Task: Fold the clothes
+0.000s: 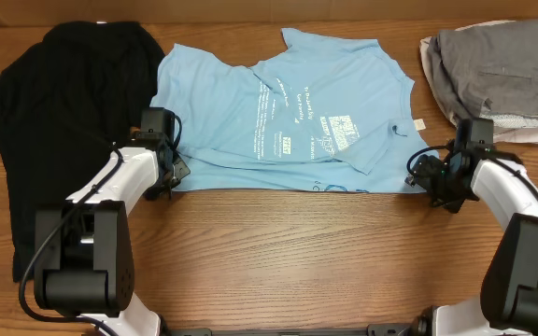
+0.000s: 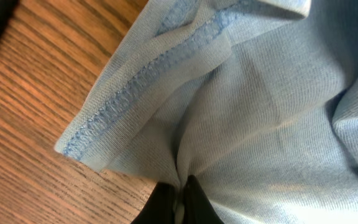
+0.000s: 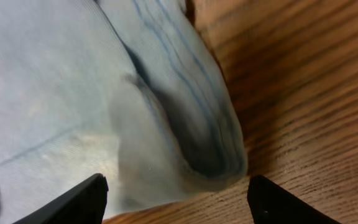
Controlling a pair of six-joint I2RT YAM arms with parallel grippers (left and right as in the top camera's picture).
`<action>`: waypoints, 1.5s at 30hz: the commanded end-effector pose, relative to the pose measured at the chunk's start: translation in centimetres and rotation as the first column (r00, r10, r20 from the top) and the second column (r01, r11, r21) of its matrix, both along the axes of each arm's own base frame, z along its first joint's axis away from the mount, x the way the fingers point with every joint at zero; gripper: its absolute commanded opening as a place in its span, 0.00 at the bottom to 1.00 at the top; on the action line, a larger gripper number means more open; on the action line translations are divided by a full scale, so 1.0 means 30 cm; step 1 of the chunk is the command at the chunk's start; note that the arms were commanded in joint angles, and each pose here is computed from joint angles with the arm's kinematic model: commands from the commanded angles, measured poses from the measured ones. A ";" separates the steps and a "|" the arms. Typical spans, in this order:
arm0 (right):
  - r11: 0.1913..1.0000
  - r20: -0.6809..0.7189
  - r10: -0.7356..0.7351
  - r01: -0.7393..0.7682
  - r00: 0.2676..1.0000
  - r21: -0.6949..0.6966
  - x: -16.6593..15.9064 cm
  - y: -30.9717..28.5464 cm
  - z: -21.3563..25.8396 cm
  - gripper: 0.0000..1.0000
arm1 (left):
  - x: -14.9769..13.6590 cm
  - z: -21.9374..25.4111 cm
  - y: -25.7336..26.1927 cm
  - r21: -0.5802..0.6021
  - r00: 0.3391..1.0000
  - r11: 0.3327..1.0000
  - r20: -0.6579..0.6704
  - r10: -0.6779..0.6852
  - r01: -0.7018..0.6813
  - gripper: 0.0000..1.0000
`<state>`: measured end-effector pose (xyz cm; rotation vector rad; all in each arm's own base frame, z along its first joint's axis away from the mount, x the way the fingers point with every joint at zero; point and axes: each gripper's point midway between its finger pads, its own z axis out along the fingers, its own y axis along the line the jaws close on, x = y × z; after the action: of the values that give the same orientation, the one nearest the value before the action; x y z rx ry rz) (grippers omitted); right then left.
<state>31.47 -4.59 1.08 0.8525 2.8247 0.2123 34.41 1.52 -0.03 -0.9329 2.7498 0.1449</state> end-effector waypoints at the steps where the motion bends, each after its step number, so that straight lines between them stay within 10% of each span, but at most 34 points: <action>1: 1.000 0.025 0.001 -0.001 1.000 -0.007 0.002 0.003 -0.020 0.70 | -0.092 -0.057 0.018 0.008 0.995 1.000 -0.100 0.007 -0.006 0.04; 8: 1.000 0.034 -0.017 0.017 0.999 -0.006 0.010 -0.009 -0.010 0.16 | -0.130 -0.057 0.001 -0.021 0.987 1.000 -0.156 -0.024 0.021 0.04; 12: 0.997 0.018 -0.075 0.075 0.997 0.002 -0.002 -0.046 0.031 0.04 | -0.162 -0.027 -0.004 -0.032 0.973 0.998 -0.222 -0.061 0.055 0.04; 31: 0.950 -0.114 -0.303 0.309 0.946 0.042 -0.188 -0.219 0.162 0.06 | -0.384 0.085 -0.032 -0.131 0.836 0.984 -0.521 -0.172 0.120 0.05; 40: 0.949 -0.127 -0.299 0.308 0.946 0.063 -0.195 -0.204 0.163 0.68 | -0.394 0.088 -0.072 -0.216 0.821 0.965 -0.517 -0.242 0.148 0.77; 45: 0.966 -0.036 -0.213 0.216 0.976 0.140 -0.129 -0.168 0.226 0.69 | -0.342 0.122 -0.073 -0.211 0.844 0.964 -0.477 -0.244 0.160 0.89</action>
<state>24.92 -9.89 4.89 1.3441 2.8018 0.2733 22.40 -0.60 2.78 -0.7162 3.4053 0.1938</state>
